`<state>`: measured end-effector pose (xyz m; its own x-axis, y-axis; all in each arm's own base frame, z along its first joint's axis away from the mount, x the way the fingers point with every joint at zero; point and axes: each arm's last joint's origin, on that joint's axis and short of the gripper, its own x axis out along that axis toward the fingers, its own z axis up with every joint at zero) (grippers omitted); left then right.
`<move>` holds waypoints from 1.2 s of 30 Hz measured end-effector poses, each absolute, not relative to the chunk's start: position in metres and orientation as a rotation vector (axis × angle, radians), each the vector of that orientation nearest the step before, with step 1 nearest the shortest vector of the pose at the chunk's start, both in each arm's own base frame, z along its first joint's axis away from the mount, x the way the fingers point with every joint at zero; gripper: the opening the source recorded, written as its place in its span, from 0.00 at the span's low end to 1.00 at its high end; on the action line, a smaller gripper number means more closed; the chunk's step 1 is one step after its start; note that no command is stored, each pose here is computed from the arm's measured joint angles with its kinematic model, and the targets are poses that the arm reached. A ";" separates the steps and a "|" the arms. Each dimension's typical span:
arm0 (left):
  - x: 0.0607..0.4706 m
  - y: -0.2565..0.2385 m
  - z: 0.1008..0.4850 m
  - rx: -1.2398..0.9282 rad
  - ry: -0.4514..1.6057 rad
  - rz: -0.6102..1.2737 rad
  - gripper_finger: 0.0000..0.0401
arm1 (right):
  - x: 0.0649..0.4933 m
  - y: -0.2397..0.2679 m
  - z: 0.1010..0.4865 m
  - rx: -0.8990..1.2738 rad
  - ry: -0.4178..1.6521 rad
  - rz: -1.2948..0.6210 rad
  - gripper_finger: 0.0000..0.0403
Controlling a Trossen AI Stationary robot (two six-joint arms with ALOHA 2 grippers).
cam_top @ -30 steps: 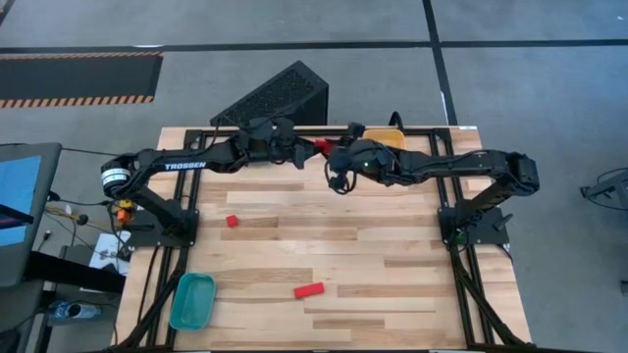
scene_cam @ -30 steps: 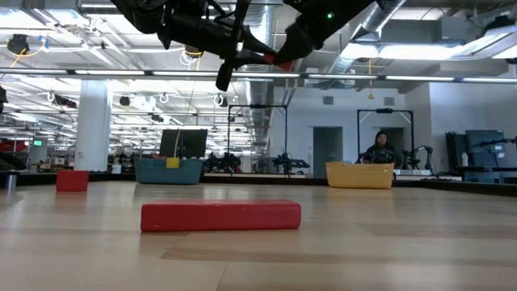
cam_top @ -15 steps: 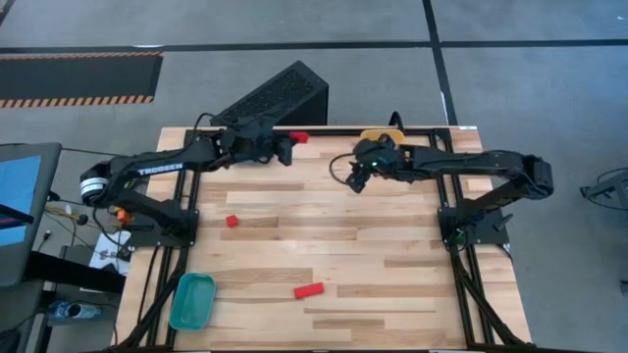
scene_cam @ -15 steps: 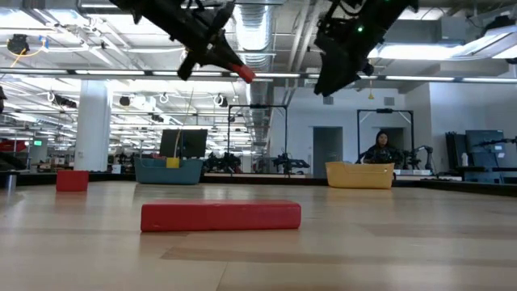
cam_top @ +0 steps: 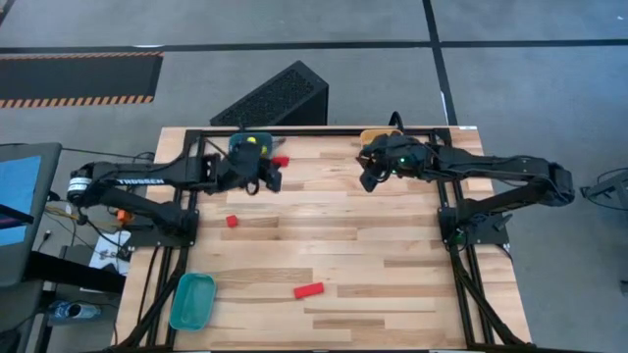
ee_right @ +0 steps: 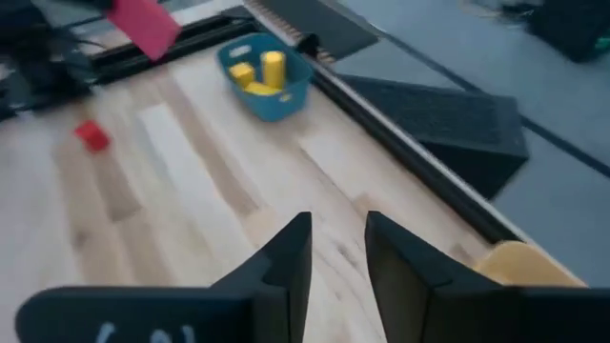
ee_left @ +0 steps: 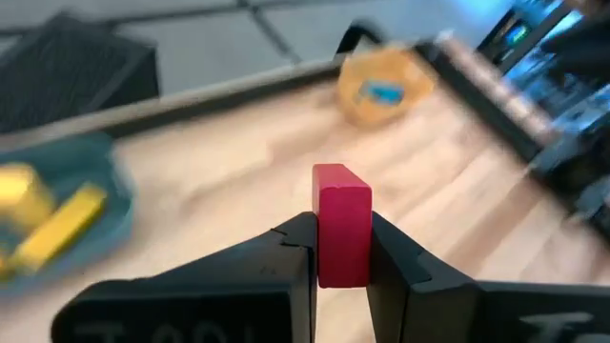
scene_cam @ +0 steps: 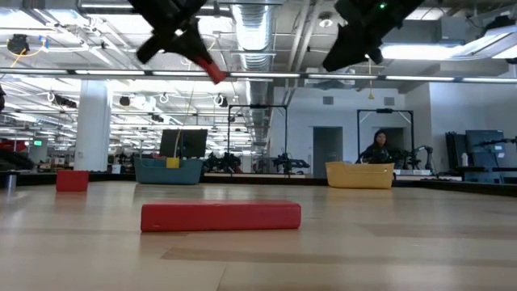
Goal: Sort & place blocks by color
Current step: Put the top red block into the blue bin
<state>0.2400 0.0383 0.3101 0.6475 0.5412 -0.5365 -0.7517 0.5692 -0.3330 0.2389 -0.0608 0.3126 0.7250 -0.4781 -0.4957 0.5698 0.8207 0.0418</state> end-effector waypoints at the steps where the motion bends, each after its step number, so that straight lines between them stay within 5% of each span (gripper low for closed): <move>1: 0.237 0.031 0.308 -0.586 0.428 0.787 0.07 | 0.238 -0.060 0.312 0.202 0.496 -0.564 0.28; 17: 0.182 -0.062 0.284 -0.721 1.014 0.575 0.08 | 0.299 -0.022 0.284 0.365 0.450 -0.181 0.27; 36: 0.110 -0.129 0.300 -0.458 1.083 0.078 0.09 | 0.348 0.067 0.277 0.720 0.171 -0.252 0.26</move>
<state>0.1101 -0.1294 0.2997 0.4758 -0.1591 -0.8650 -0.2817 0.9041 -0.3213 0.3476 0.0668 0.2766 0.9560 -0.1688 -0.2399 0.2854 0.7238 0.6282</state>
